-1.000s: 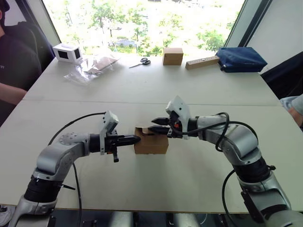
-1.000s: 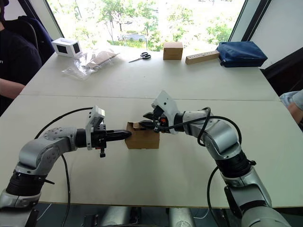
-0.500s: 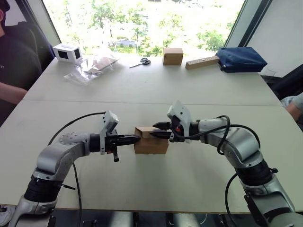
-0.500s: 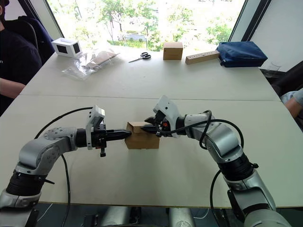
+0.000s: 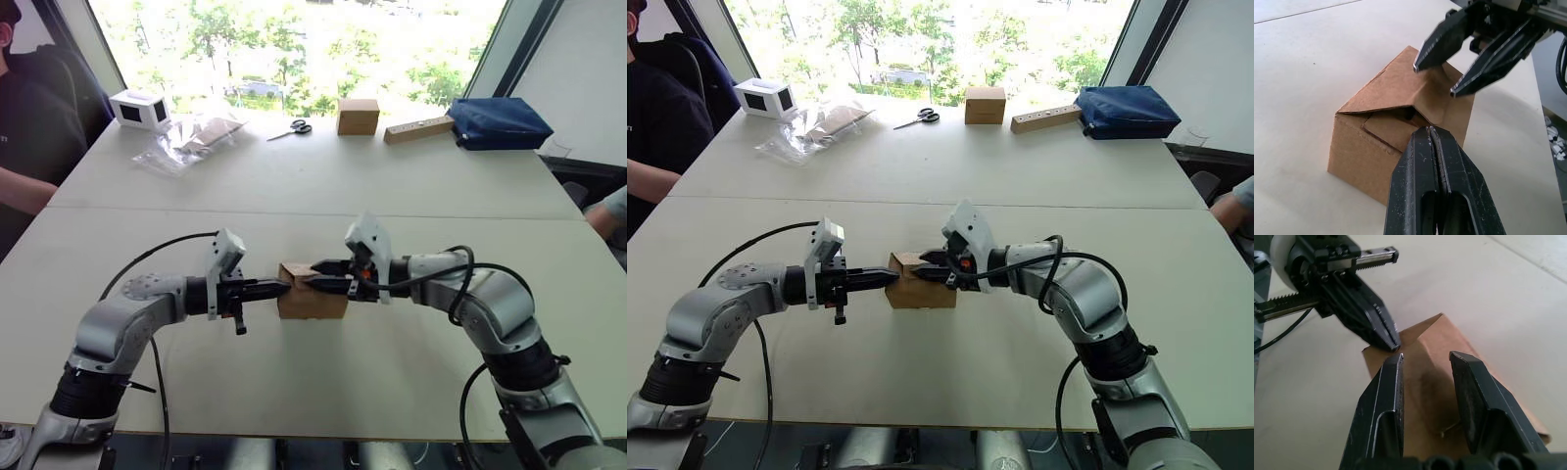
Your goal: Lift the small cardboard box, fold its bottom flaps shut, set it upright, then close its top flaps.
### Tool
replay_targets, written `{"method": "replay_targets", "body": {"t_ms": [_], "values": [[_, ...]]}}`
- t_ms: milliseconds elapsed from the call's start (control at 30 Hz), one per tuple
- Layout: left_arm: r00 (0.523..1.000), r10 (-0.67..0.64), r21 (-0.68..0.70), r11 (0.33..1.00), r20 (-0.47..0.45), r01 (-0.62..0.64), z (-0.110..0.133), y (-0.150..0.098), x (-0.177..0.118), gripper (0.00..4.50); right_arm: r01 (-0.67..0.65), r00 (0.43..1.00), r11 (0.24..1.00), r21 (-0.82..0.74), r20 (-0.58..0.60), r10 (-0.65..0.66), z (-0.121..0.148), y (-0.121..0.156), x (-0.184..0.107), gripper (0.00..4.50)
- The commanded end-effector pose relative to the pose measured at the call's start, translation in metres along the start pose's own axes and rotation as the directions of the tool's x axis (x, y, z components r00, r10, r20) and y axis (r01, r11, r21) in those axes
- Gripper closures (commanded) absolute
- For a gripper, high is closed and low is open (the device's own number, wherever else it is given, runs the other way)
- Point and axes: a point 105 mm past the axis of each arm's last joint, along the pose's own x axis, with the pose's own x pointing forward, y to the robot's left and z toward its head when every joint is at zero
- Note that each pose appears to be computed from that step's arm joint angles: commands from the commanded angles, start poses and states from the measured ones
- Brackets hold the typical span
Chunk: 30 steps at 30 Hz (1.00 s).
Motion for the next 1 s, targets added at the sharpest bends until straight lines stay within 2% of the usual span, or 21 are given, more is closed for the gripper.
{"method": "replay_targets", "body": {"t_ms": [33,233,333,467,733,867,1000], "values": [[0.999,-0.006,0.002,1.0,0.037,0.006,0.013,-0.001,-0.004,4.5,-0.008,1.0,1.0,-0.026,0.015,0.009,0.005,0.004,-0.001,3.0],[0.985,-0.025,-0.023,0.999,0.172,0.029,0.046,0.003,-0.01,4.5,0.003,1.0,1.0,-0.03,0.02,-0.003,0.006,0.002,-0.001,3.0],[0.982,-0.024,-0.011,1.0,0.189,0.027,0.053,0.005,-0.004,4.5,0.009,1.0,0.999,-0.033,0.021,-0.008,0.006,0.001,-0.001,3.0],[0.987,0.002,0.012,1.0,0.16,-0.004,0.047,0.012,0.015,4.5,0.021,0.999,0.999,-0.045,0.029,-0.02,0.008,-0.001,-0.001,3.0],[0.997,0.021,0.021,1.0,0.074,-0.022,0.02,0.023,0.025,4.5,0.04,0.998,0.997,-0.065,0.059,-0.036,0.018,-0.001,-0.007,3.0],[0.993,0.026,-0.009,1.0,0.116,-0.025,0.023,0.025,0.026,4.5,0.065,0.992,0.992,-0.105,0.117,-0.053,0.033,-0.003,-0.015,3.0],[0.99,0.016,-0.044,0.999,0.142,-0.01,0.024,0.023,0.025,4.5,0.079,0.995,0.976,-0.202,0.072,-0.066,0.03,-0.004,-0.019,3.0]]}}
